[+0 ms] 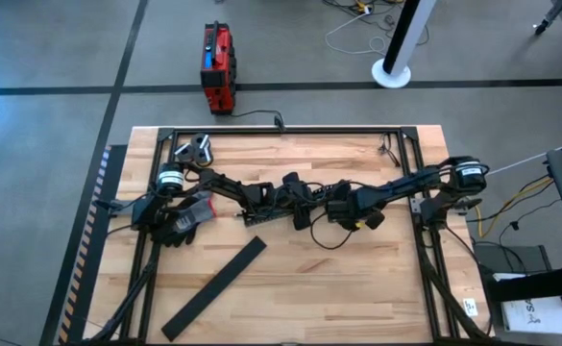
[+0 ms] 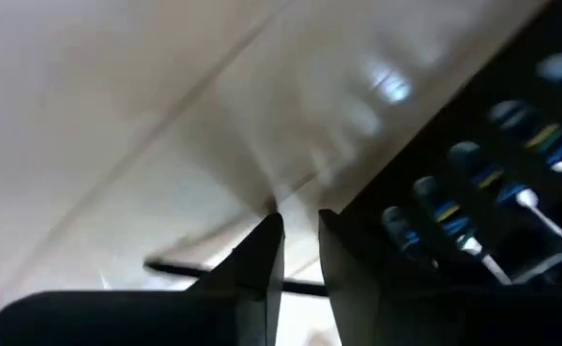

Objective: Ziptie cables
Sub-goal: Put the ziptied cable wires into the black cable duct

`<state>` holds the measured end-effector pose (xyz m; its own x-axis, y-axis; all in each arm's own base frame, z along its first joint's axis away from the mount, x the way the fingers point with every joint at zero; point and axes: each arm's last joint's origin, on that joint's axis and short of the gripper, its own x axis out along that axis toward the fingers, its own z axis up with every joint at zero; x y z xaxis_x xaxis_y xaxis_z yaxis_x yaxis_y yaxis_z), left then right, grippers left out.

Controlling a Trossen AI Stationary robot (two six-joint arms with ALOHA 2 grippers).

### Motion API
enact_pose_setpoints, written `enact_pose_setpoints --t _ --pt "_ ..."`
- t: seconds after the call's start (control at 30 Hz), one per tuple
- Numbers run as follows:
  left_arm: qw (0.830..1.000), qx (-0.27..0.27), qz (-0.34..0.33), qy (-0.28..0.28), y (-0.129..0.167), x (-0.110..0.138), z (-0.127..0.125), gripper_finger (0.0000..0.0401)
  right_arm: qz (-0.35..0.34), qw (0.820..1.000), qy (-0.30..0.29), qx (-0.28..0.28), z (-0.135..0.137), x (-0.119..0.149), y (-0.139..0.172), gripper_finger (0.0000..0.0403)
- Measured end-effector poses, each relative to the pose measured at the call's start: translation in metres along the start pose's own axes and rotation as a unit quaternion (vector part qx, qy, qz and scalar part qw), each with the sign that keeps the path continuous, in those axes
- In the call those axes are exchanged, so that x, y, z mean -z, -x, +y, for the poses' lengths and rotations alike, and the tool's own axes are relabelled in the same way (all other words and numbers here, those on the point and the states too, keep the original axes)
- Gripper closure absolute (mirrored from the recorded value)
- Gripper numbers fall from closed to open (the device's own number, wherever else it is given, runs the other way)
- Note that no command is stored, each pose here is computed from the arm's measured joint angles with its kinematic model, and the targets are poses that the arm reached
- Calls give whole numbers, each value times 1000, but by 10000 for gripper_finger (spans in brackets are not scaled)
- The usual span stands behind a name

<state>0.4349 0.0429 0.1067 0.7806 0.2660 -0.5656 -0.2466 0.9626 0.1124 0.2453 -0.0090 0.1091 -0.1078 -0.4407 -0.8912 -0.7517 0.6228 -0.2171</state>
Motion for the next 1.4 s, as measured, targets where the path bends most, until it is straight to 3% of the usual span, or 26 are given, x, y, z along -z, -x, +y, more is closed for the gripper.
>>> enact_pose_setpoints --t 0.23,0.33,0.4,0.47,0.57,0.7,0.83,1.07,1.23,1.4 --pt "1000 1 0 0 0 0 0 173 -66 992 -109 -12 -8 2 32 369" --pt "1000 1 0 0 0 0 0 167 -71 976 -204 -29 -3 14 47 379" --pt "1000 1 0 0 0 0 0 167 -81 940 -329 -32 0 25 57 388" --pt "1000 1 1 2 0 0 0 170 -92 888 -449 -44 5 37 62 394" --pt "1000 1 1 2 0 0 0 176 -112 817 -563 -53 17 51 65 397" --pt "1000 1 1 2 0 0 -1 176 -149 749 -642 -66 30 64 56 377" --pt "1000 1 -2 2 0 0 -1 168 -209 700 -678 -82 36 65 38 333" --pt "1000 2 -7 0 0 -1 -1 174 -213 671 -707 -72 39 70 6 278" --pt "1000 2 -8 -2 0 -1 -1 177 -209 681 -699 -61 34 74 0 288" --pt "1000 1 -9 0 0 -1 -1 169 -196 700 -683 -67 32 75 -7 344"
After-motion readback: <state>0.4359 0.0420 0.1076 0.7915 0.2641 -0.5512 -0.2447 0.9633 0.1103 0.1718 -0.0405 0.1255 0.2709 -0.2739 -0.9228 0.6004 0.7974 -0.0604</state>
